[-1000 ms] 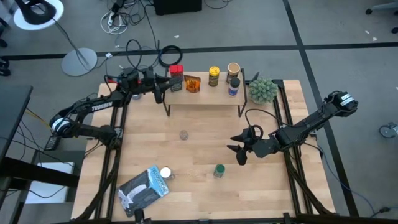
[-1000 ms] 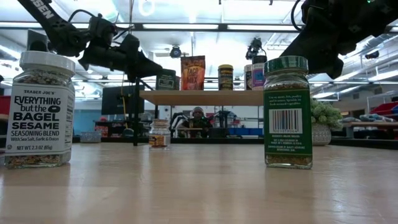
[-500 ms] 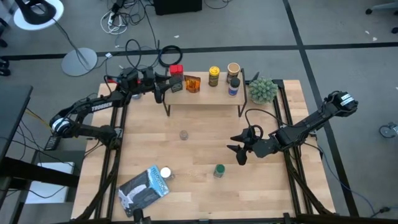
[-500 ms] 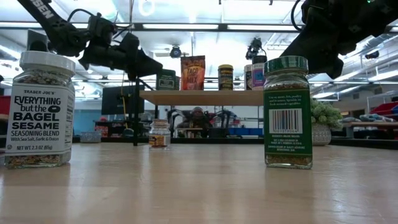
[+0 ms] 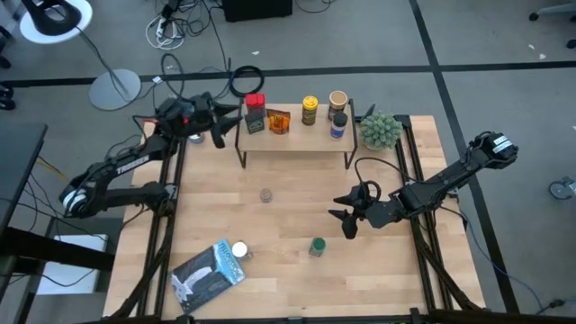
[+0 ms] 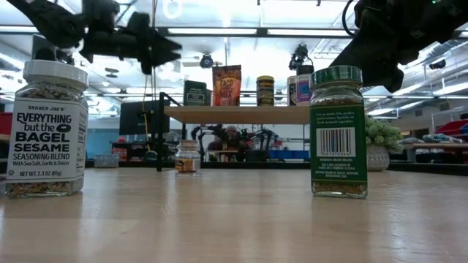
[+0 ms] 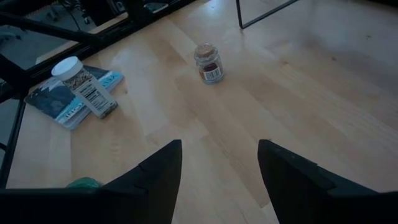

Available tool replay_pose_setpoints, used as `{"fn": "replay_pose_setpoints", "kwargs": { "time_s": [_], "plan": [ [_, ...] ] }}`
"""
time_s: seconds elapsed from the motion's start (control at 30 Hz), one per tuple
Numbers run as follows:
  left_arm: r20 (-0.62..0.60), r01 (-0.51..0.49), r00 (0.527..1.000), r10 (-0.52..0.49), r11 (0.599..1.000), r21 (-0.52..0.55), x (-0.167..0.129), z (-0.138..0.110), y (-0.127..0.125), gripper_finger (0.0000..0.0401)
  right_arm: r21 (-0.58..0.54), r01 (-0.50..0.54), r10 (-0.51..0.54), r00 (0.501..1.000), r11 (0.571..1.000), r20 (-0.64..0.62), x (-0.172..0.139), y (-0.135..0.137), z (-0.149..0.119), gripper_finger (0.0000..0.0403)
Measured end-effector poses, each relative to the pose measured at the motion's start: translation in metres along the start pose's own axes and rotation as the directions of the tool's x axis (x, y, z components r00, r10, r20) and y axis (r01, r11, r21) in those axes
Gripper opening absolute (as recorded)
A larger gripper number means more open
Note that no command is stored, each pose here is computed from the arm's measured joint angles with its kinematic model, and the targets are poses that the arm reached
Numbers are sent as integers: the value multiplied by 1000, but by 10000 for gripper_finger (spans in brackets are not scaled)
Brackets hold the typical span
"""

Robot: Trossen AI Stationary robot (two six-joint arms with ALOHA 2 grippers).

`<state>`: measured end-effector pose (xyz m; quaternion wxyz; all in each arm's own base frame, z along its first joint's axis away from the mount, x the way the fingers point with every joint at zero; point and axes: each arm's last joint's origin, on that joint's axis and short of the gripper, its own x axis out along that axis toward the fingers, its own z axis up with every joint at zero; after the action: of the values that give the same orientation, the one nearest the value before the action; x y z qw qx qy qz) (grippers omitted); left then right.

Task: Shelf spices
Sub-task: Put the brown seasoning on the shelf

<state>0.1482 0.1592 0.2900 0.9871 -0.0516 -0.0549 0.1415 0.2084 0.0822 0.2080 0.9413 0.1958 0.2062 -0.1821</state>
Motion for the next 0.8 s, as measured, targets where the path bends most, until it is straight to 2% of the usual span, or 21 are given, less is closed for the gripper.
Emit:
{"fn": "replay_pose_setpoints", "kwargs": {
  "time_s": [0.1, 0.23, 0.33, 0.43, 0.6, 0.8],
  "plan": [
    [9, 122, 993, -122, 992, -18, -6, 8, -9, 214, -17, 0, 0, 1000, 1000, 0, 0, 0, 0, 210],
    [-9, 293, 956, -293, 956, -1, -14, 14, -21, 214, -16, 0, 0, 1000, 1000, 0, 0, 0, 0, 206],
    [-30, 343, 939, -344, 939, -16, -19, 15, -32, 214, -12, 0, 0, 1000, 1000, 0, 0, 0, 0, 199],
    [-35, 315, 949, -314, 949, 26, -28, 6, -45, 214, -11, 0, 0, 1000, 1000, 0, 0, 0, 0, 188],
    [21, 243, 970, -244, 969, 55, -53, -25, -67, 214, -11, 0, 0, 1000, 1000, 0, 0, 0, 0, 170],
    [46, 260, 965, -259, 965, -33, -78, -76, -89, 214, -13, 0, 0, 1000, 1000, 0, 0, 0, 0, 153]
  ]
}}
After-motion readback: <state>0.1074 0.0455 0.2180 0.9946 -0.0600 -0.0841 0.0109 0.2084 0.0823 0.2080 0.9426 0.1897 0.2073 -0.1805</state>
